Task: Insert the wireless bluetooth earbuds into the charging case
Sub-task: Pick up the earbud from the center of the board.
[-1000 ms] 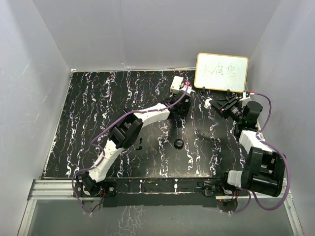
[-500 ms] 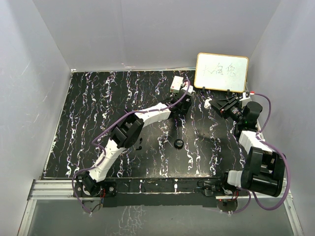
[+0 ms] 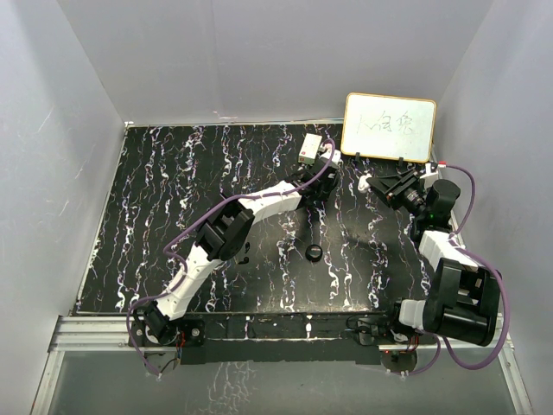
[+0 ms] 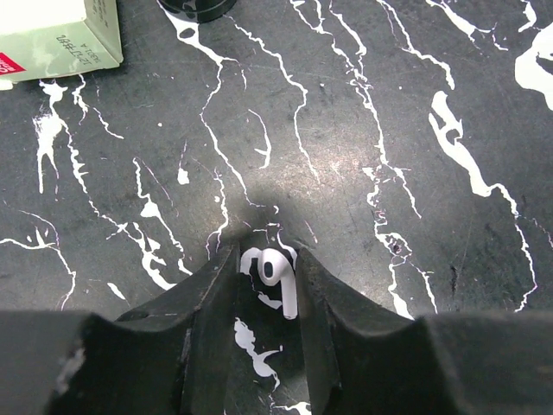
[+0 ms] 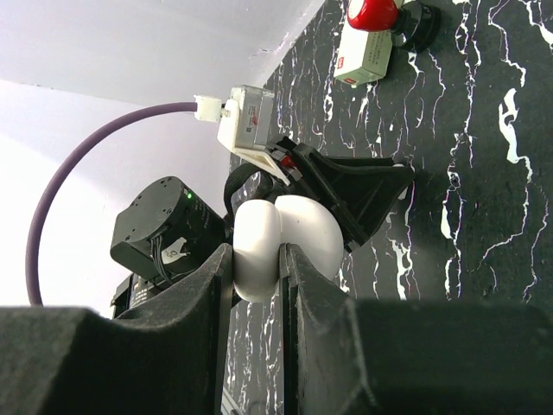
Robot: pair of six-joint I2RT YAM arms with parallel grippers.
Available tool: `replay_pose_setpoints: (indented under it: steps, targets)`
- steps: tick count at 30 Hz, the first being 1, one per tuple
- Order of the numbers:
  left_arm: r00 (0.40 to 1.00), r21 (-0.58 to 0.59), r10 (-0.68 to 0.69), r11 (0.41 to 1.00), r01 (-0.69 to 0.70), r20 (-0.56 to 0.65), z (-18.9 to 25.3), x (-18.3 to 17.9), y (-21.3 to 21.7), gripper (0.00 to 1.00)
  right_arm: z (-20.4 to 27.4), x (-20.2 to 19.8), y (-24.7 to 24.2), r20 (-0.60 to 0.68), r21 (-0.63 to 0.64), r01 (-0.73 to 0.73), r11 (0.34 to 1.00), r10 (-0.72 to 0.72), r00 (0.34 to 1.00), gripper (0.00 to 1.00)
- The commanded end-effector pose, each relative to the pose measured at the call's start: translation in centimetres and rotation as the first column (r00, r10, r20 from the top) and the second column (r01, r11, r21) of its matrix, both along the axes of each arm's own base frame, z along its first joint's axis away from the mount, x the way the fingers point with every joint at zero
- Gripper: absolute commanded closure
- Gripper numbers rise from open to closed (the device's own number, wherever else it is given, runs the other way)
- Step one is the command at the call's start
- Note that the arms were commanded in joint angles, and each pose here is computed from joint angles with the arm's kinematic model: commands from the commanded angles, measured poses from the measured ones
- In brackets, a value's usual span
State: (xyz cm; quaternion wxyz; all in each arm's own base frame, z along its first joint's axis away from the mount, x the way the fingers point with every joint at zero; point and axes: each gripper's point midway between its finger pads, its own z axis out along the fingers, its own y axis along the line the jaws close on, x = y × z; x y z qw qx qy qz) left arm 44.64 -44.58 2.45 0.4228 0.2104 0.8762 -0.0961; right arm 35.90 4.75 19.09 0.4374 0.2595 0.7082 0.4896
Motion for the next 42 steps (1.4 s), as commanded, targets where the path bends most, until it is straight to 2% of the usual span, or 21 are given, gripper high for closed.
replay_pose_setpoints:
  steps: [1,11,16,20,28,35,42]
  targets:
    - [1.0,0.05,-0.009,0.999,0.01,-0.028,-1.1,-0.5,0.6,0.71,1.5,0.2,-0.2,0.069,-0.016,-0.003,1.0,0.004,0.998,1.0]
    - [0.999,0.053,-0.013,0.998,0.015,-0.035,-0.9,-0.9,0.7,0.88,1.4,0.2,-0.2,0.068,-0.015,-0.003,1.0,0.004,0.998,1.0]
    - [1.0,0.034,0.002,0.999,-0.002,-0.002,1.1,-0.7,1.1,0.92,1.0,0.1,-0.1,0.059,-0.016,-0.009,1.0,0.009,0.998,1.0]
    - [0.998,-0.024,0.019,1.0,-0.017,0.059,4.2,-0.6,1.5,0.95,0.3,0.0,0.0,0.05,-0.015,-0.016,1.0,0.017,0.999,1.0]
    - [0.982,-0.215,0.072,0.976,-0.034,0.174,11.2,-1.2,3.0,1.0,-0.6,-0.3,0.5,0.034,-0.013,-0.036,0.999,0.036,0.999,1.0]
    - [0.956,-0.455,0.134,0.89,0.0,0.262,16.6,-2.1,5.1,1.0,-1.4,-0.4,2.2,0.021,-0.01,-0.077,0.997,0.077,0.997,1.0]
    - [0.924,-0.666,0.215,0.743,0.056,0.317,19.2,-3.5,8.3,1.0,-2.0,-0.3,6.1,0.011,0.031,-0.151,0.988,0.151,0.988,1.0]
